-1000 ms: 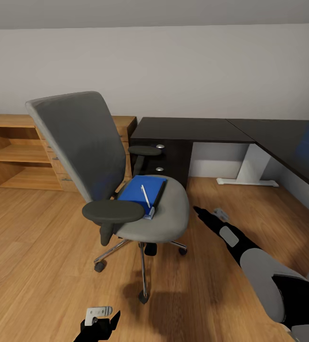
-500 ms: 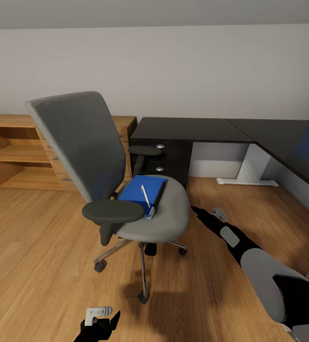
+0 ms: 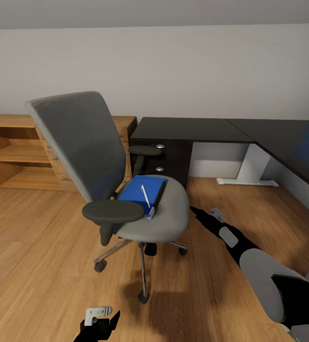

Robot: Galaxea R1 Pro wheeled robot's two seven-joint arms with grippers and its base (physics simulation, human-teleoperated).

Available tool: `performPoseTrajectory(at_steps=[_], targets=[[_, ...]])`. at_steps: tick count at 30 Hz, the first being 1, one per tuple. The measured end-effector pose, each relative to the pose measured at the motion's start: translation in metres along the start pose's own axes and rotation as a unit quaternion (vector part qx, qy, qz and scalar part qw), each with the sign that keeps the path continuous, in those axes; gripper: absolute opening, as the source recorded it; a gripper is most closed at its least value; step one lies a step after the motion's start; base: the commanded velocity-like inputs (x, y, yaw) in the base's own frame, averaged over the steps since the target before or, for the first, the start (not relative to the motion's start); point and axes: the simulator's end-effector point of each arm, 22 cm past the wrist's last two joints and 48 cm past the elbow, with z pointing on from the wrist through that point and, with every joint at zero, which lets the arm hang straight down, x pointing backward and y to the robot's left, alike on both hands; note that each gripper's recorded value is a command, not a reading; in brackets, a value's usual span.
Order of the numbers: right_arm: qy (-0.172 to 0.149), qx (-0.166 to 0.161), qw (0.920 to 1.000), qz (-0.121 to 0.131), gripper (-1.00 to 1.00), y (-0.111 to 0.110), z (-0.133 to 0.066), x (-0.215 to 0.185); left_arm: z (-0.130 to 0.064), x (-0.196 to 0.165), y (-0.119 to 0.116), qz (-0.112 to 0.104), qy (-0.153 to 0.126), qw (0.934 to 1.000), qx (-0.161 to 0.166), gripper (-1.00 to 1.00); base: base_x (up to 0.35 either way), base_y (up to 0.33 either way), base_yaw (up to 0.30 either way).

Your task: In the bedroom, organize the workspace by keeping the computer under the desk, ensuring the monitor is on the desk, placing the keyboard on the desk next to the monitor, placing the mouse on the desk next to the keyboard, moving the folder from the swivel chair onto the desk next to the mouse, stacking the notebook on top of the folder with the pen on top of the notebook, and positioning the swivel chair next to the desk.

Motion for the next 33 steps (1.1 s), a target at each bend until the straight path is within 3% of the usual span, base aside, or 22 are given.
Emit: performPoseTrajectory(at_steps=[18,23,33], targets=[[0.004,-0.002,1.0,0.0,1.0,0.004,0.002,0.006,0.0,0.0,0.001,0.0,0.0,1.0,-0.001,1.0,0.0,0.0,0.009],[0.0,-0.006,0.9999,0.011,1.0,0.008,0.004,0.007,0.0,0.001,0.001,-0.001,0.001,1.0,-0.001,1.0,0.0,0.0,0.165],[-0.001,-0.011,0.9999,0.006,1.0,0.012,0.008,0.007,0.001,0.005,0.002,-0.002,0.006,1.0,-0.002,1.0,0.0,0.0,0.188]])
